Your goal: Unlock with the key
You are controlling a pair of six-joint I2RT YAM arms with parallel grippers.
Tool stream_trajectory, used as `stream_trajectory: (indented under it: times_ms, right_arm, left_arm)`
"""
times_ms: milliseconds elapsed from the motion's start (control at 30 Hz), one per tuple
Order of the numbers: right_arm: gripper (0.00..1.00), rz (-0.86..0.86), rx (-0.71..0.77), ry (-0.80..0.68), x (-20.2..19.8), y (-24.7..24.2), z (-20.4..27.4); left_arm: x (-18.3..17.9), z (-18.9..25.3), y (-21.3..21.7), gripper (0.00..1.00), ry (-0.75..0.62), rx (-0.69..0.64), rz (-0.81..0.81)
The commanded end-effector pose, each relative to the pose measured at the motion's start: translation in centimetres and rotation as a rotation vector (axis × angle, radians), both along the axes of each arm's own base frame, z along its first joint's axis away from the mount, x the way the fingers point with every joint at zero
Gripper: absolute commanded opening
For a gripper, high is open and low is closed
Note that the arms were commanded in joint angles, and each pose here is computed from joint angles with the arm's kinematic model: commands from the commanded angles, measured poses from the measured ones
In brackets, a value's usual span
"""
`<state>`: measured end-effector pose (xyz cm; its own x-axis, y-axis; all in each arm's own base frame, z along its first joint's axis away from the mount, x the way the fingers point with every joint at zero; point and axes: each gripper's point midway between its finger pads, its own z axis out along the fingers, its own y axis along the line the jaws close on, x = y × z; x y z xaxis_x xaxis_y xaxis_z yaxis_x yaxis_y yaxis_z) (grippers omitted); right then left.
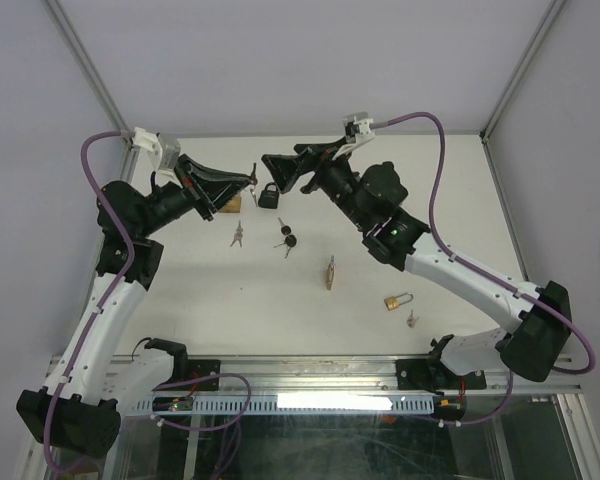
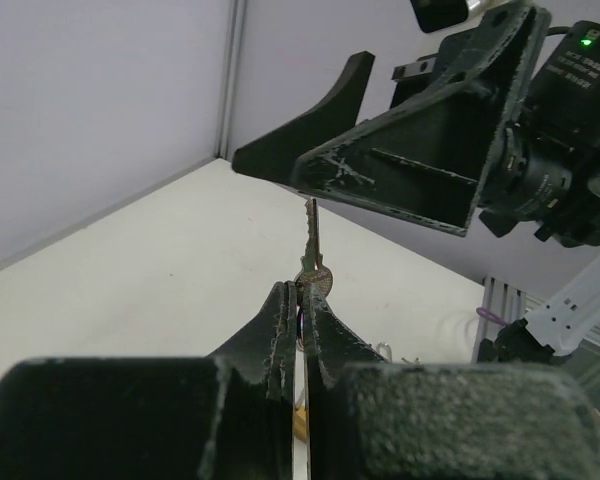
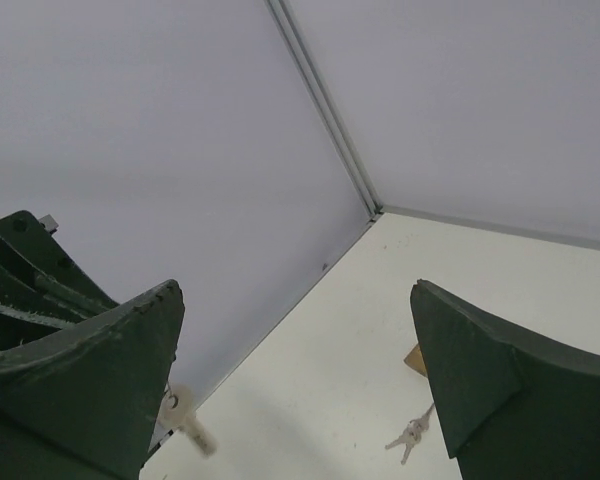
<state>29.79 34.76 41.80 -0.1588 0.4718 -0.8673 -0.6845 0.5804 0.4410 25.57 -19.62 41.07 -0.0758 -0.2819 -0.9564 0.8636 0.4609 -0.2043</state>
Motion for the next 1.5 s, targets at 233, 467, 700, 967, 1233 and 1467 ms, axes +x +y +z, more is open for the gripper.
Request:
stream_trajectory:
  times_ms: [233, 467, 700, 967, 1233, 1467]
  right_arm:
    - [0.99, 0.040, 0.097, -0.109, -1.1, 0.9, 4.5]
    - [0.99, -0.019, 0.118, -0.134, -1.7, -3.8, 6.4]
    - [0.99, 0.018, 0.068, -0.086, -2.2, -2.0, 5.4]
    - [0.99, 0.054, 0.012, -0.037, -2.9, -0.4, 4.0]
    - [0.99, 0.043, -0.001, -0.027, -2.6, -0.9, 4.1]
    - [0.99, -0.059, -0.072, -0.037, -1.8, -6.0, 4.3]
  left_arm:
    - [-1.3, 2.7, -0.7, 0.00, -0.020, -0.080, -0.043]
    - [-1.0, 3.0, -0.9, 0.00, 0.031, -0.121, -0.057]
    - [-0.6, 3.7, -1.2, 0.00, 0.024, -0.135, -0.073]
    - [-0.5, 4.6, -1.3, 0.00, 0.011, -0.158, -0.085]
    - [-0.3, 4.0, -1.3, 0.00, 0.034, -0.161, -0.076]
    - [2.4, 1.8, -0.3, 0.00, 0.147, -0.162, 0.065]
